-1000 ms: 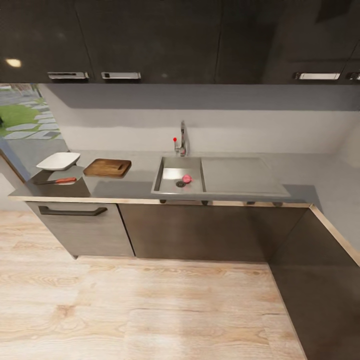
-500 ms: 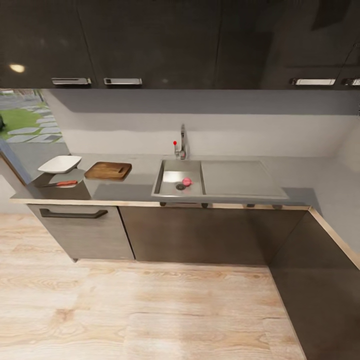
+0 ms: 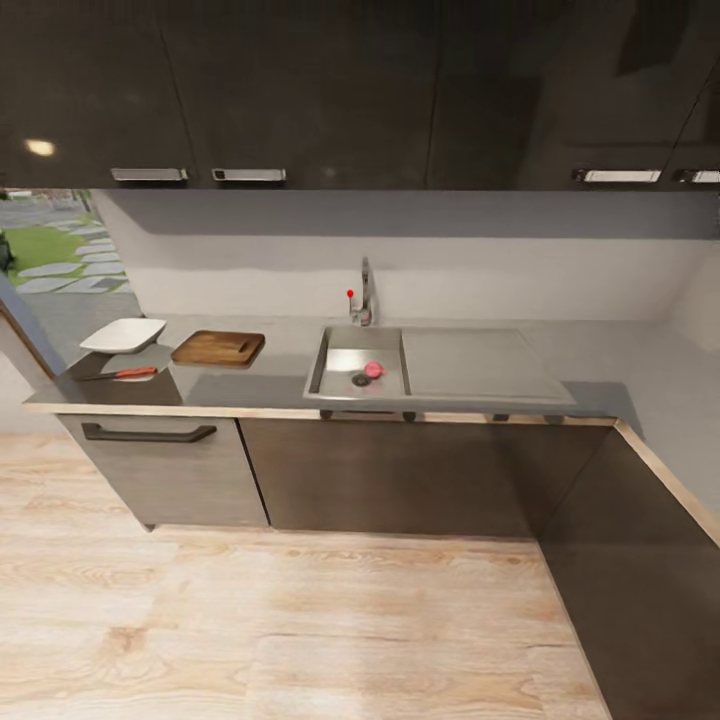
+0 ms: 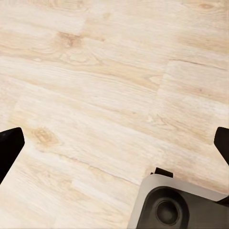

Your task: In the kitchen, take the Vidalia onion out of the sink, dice it on the chopping board with the paring knife, put the diced onion into the bowl on the countertop, then place both the paring knife and the chopping board into the sink.

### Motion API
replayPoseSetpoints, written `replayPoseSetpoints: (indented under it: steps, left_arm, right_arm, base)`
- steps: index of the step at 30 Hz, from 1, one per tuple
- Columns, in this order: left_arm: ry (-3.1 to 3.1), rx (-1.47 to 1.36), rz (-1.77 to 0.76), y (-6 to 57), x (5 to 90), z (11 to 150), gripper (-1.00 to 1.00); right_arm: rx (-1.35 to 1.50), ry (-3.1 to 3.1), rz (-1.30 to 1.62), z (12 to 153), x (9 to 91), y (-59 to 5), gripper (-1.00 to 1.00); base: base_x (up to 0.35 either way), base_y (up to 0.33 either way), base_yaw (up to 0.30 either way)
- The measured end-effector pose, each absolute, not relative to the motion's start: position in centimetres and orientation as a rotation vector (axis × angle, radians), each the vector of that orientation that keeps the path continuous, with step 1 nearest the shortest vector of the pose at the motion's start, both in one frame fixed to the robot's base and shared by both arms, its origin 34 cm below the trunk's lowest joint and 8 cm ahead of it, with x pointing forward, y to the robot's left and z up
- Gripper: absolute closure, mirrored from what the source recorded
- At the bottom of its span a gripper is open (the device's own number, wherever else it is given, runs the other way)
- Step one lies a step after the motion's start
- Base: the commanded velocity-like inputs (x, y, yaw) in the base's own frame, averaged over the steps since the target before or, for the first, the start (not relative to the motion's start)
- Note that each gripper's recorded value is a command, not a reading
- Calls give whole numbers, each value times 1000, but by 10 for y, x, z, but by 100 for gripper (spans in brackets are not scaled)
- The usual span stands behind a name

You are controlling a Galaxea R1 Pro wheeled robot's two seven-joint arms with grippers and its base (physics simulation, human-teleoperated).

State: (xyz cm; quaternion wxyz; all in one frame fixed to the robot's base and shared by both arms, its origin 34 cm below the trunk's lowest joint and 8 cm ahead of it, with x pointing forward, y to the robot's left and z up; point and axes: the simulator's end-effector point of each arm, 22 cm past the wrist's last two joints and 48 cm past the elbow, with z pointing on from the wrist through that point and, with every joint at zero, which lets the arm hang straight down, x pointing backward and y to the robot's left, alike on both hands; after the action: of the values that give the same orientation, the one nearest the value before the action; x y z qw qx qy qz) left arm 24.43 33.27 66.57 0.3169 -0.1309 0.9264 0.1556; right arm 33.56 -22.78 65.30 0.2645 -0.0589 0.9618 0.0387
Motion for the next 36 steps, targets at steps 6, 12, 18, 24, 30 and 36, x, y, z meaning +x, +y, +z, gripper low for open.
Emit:
replayPoseSetpoints:
  steps: [6, 12, 18, 24, 30, 36]
  left_arm:
    - [2430, -346, 407, 333, 247, 667, -100]
    - [2420, -347, 405, 333, 251, 668, -100]
    - [2411, -348, 402, 333, 254, 670, -100]
    - [2402, -349, 400, 333, 257, 671, -100]
    - [2393, -350, 397, 333, 260, 672, -100]
    - [2384, -352, 395, 333, 263, 674, -100]
  right_arm:
    - [-159, 2590, 104, 655, 339, -228, -100]
    - [-159, 2580, 103, 657, 342, -228, -100]
    - [-160, 2571, 102, 659, 345, -228, -100]
    - [-160, 2562, 101, 662, 349, -228, -100]
    - [-160, 2552, 100, 664, 352, -228, -100]
    - [-160, 2543, 99, 666, 355, -228, -100]
  base:
    - [0, 0, 0]
    - [0, 0, 0]
    - [0, 0, 0]
    - [0, 0, 0]
    - [0, 0, 0]
    - [0, 0, 0]
